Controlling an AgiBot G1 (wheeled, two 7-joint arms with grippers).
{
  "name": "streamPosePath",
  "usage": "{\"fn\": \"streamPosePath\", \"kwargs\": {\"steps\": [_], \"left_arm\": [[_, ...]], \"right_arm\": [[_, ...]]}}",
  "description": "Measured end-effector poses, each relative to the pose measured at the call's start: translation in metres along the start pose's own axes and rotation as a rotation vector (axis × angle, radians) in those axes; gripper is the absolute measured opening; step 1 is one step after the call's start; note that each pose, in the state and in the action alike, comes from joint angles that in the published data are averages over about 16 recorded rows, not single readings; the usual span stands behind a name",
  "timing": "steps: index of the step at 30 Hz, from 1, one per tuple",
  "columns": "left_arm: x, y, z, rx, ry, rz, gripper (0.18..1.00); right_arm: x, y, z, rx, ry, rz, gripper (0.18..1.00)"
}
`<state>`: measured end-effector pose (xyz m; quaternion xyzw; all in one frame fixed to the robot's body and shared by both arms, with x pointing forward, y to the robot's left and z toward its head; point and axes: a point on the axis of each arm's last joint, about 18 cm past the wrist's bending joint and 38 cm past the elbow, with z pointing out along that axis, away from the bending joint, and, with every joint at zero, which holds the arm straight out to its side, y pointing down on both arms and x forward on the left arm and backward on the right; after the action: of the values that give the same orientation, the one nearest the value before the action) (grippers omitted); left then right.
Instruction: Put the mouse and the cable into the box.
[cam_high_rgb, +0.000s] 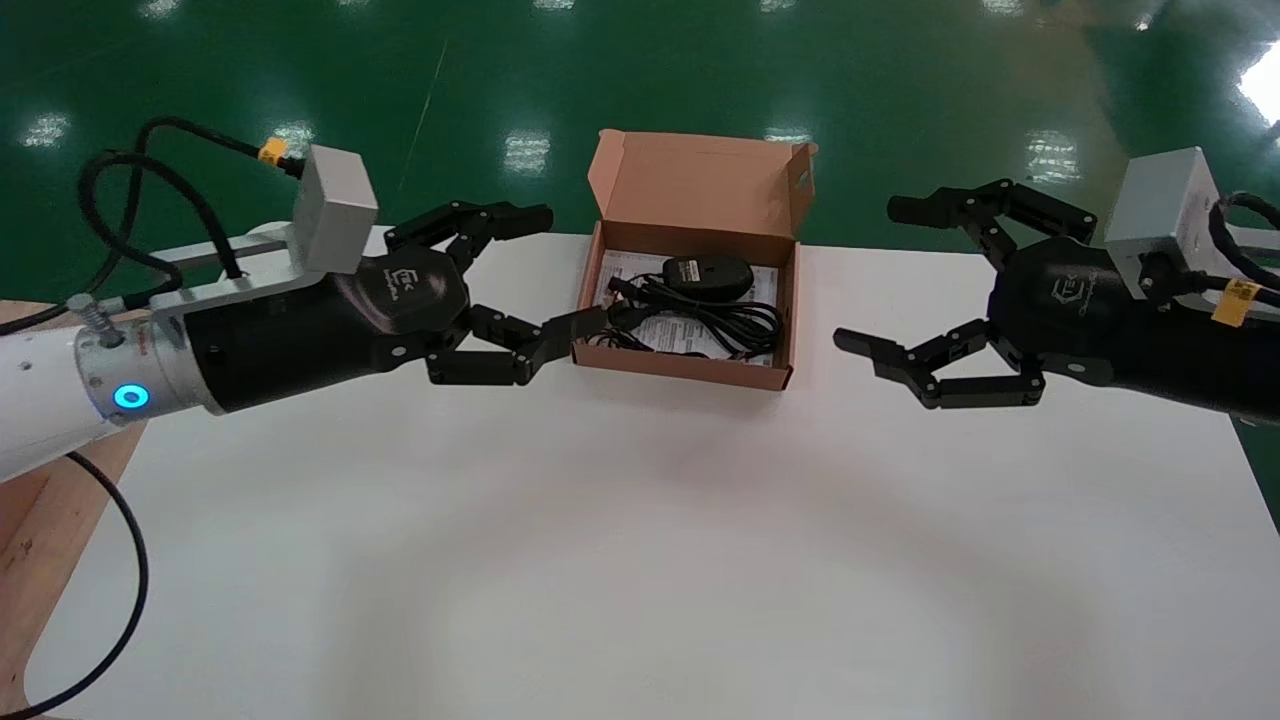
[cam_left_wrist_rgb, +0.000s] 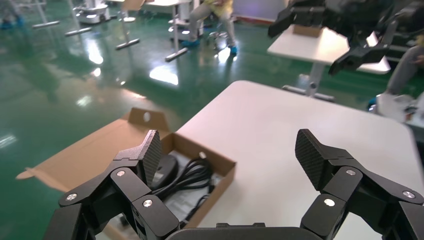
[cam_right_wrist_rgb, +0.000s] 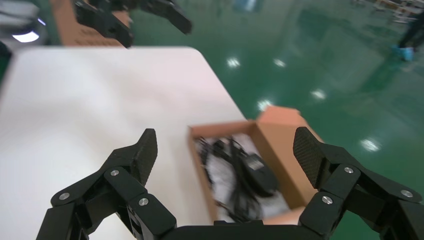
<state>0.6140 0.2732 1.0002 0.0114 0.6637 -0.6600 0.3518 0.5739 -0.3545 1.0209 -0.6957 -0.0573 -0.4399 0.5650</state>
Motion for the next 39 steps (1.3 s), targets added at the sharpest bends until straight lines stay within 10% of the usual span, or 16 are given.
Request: {"fn": "streamPosePath", "kwargs": {"steps": [22,39], "left_arm": [[0.086,-0.052,-0.081,0.019,0.263,-0.019,1.001],[0.101,-0.058,-0.09,0.009,0.306,-0.02,1.001]], "right_arm": [[-0.096,-0.052,-0.01,0.179,-0.306,0.23,1.0],[-0.104,-0.056,-0.012,0.189,-0.334,0.247,1.0]]}}
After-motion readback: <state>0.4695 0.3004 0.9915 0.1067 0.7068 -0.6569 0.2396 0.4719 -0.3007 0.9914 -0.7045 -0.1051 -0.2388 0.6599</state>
